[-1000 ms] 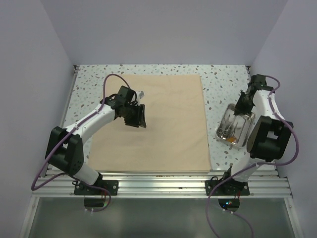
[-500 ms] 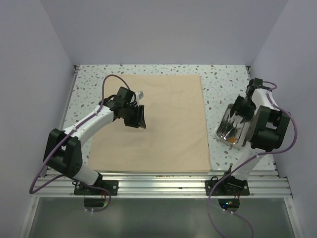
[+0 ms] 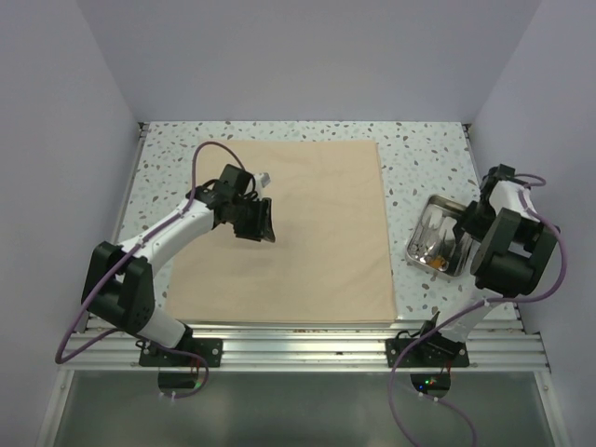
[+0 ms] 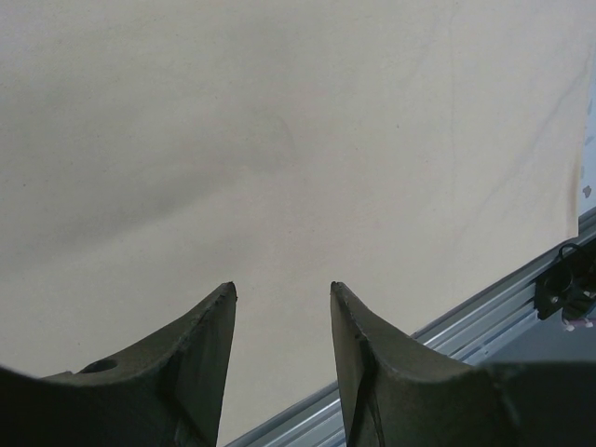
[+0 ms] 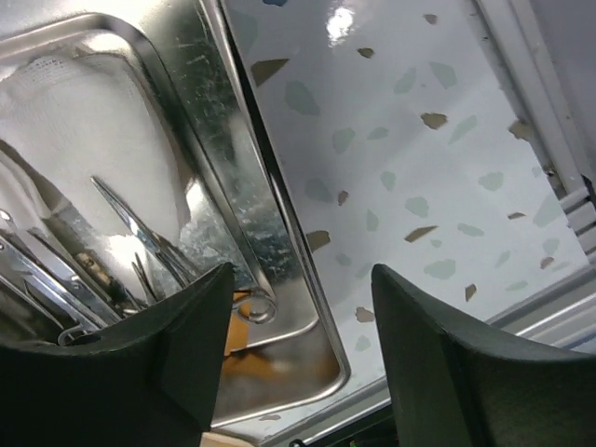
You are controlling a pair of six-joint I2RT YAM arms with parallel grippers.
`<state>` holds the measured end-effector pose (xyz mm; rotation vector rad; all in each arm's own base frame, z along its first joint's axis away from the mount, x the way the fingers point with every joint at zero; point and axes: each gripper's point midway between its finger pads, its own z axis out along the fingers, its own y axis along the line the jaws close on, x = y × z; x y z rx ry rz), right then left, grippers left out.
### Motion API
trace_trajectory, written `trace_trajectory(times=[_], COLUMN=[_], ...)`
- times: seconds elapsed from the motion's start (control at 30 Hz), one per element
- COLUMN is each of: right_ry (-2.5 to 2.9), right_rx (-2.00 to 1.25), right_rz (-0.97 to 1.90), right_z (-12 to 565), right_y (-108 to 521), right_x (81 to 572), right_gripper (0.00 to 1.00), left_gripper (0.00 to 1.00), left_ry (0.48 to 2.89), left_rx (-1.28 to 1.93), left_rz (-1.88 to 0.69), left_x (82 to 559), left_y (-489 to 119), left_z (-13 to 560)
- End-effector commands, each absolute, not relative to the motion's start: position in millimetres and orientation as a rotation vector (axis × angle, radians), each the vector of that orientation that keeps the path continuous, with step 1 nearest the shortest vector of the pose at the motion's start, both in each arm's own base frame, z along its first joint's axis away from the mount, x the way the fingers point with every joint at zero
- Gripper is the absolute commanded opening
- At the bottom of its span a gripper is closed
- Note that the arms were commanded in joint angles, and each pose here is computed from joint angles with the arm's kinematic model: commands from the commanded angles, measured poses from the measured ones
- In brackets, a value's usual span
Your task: Prepare the surgical pack
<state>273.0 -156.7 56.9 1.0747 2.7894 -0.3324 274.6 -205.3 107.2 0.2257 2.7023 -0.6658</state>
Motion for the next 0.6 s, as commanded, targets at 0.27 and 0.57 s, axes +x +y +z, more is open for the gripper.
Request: trace_trajectory(times=[0.27,0.57], right_ry=[2.77,2.645], right_rx=[1.094,1.159], right_rz=[-0.107,0.021], right_z=[24.5,81.5], right_y=[-140.8,-125.0], right_x=[304.3,314.5], right_gripper=[0.36,0.0], left_gripper=[0.49,0.53], left_ry=[2.655,2.633], left_rx=[0.173,0.039], left_rz=[-0.624,-0.55], left_x=[276.9,303.2], left_y=[-193.8,-175.2], left_z=[122.6,126.3])
